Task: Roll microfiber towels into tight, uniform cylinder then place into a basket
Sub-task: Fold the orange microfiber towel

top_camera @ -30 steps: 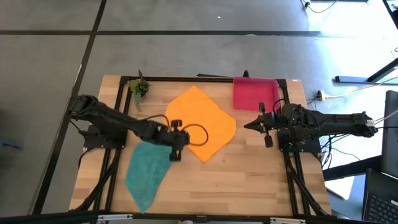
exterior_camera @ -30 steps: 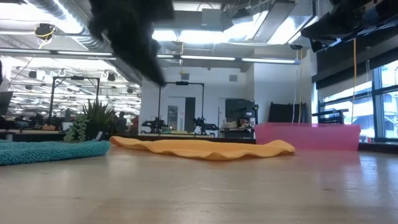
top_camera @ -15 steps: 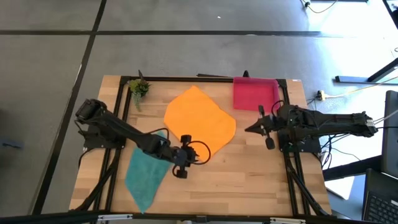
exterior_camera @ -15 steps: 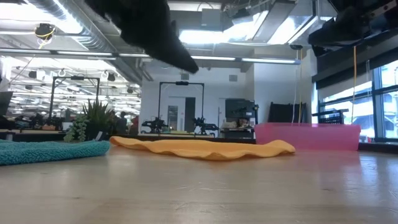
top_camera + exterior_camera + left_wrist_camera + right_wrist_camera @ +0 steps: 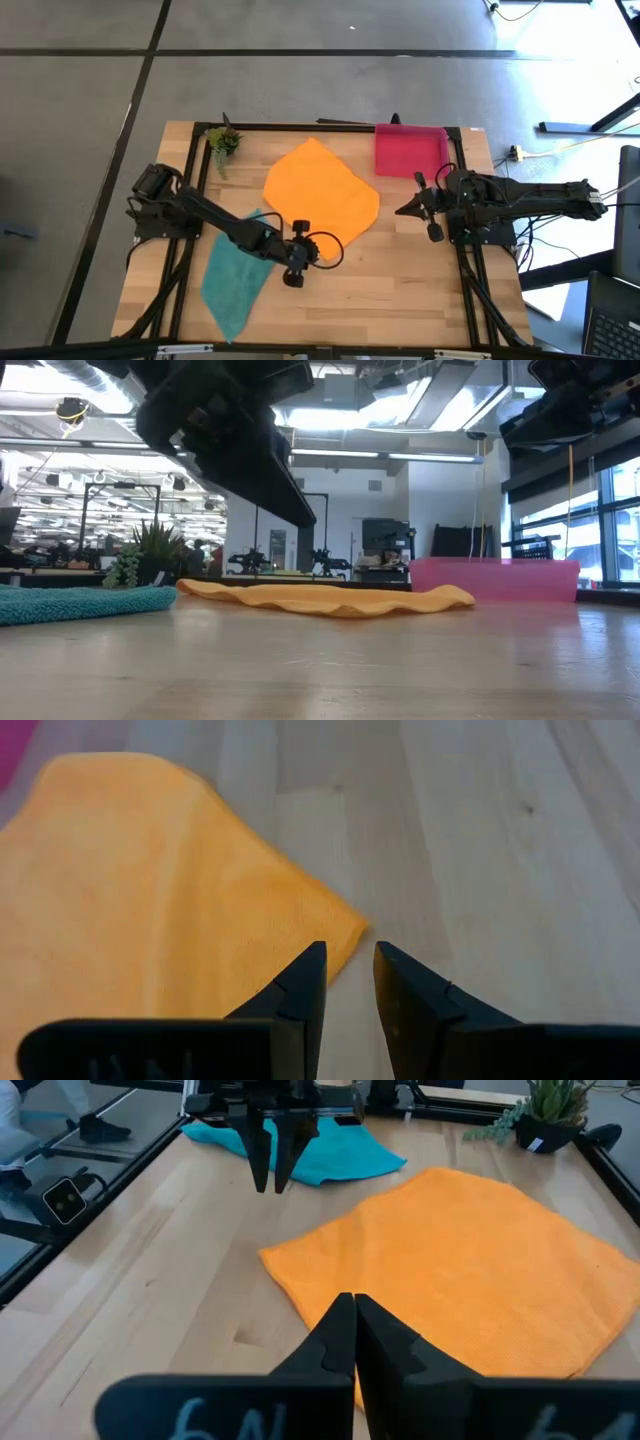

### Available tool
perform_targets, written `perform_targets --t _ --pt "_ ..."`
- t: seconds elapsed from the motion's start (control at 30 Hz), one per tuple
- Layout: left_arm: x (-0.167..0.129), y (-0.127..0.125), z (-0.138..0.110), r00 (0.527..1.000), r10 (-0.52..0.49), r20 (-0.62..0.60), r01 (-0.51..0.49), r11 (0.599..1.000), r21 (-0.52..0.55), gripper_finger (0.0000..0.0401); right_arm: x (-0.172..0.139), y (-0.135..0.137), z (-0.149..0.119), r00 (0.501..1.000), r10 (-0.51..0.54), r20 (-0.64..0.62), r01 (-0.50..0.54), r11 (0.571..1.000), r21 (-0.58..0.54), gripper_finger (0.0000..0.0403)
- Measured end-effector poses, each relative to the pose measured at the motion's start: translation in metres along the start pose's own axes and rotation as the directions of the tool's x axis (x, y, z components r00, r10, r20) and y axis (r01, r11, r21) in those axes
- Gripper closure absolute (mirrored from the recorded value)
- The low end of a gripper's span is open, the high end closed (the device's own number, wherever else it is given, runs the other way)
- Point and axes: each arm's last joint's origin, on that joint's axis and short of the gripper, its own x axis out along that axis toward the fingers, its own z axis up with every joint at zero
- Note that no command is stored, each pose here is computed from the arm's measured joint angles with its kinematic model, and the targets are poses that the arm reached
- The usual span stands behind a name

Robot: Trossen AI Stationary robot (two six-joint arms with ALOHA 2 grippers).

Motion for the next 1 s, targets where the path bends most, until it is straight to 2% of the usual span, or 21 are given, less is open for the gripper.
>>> perform_targets --t 0.67,1.0 --pt "0.014 0.005 -0.002 1.000 0.016 0.005 -0.016 1.000 -0.015 0.0323 0.000 0.000 0.003 1.000 -0.004 0.030 0.004 1.000 -0.001 0.0382" --pt "0.016 0.010 0.004 0.998 0.038 0.058 -0.034 0.997 -0.066 0.0323 0.000 0.000 0.003 1.000 -0.004 0.029 0.004 1.000 0.002 0.0374"
